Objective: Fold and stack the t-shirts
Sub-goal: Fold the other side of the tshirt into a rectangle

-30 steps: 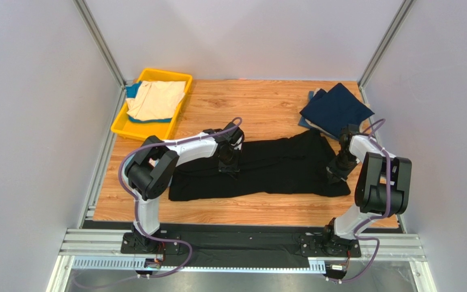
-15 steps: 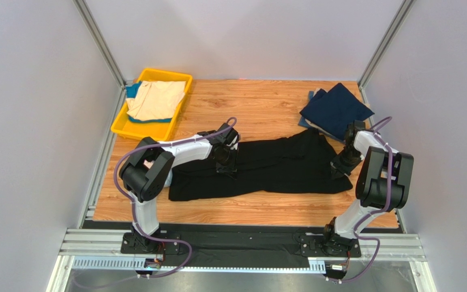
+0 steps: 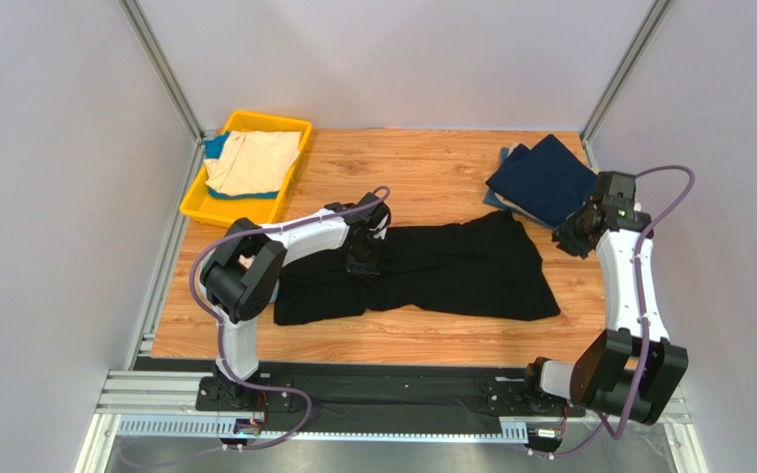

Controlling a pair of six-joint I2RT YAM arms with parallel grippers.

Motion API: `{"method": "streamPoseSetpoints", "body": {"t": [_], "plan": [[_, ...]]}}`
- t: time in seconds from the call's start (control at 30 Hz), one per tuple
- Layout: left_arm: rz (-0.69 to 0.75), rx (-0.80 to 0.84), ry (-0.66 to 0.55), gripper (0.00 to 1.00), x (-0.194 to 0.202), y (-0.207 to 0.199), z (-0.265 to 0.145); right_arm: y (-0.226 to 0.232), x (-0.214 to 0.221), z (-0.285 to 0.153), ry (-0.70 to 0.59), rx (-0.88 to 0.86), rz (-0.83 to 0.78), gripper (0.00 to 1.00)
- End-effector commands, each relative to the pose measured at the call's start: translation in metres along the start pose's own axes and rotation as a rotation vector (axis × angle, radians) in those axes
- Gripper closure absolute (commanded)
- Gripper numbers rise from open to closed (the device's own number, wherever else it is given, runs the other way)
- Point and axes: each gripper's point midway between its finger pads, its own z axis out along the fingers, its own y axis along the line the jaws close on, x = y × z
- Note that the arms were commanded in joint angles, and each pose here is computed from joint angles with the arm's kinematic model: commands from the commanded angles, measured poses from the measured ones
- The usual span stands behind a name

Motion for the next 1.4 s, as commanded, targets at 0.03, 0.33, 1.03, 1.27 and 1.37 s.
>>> {"method": "streamPoseSetpoints", "body": {"t": [0.03,0.33,1.03,1.27,1.37], "plan": [[0.060,-0.106,0.021,0.83,0.006,0.022,-0.022,0.029,0.001,0.027,0.129,-0.072,-0.001,0.79],[0.077,-0.153,0.025,0.79,0.050,0.045,-0.024,0.058,0.046,0.091,0.214,-0.068,-0.159,0.74],[0.097,-0.153,0.105,1.00,0.035,0.034,0.022,0.014,0.088,0.163,0.339,0.234,-0.233,1.00],[0.117,-0.169,0.091,1.00,0.024,0.033,0.019,-0.005,0.066,0.153,0.344,0.247,-0.106,1.00],[0.121,-0.176,0.087,1.00,0.018,0.033,0.018,-0.017,0.054,0.151,0.343,0.251,-0.068,1.00]]}}
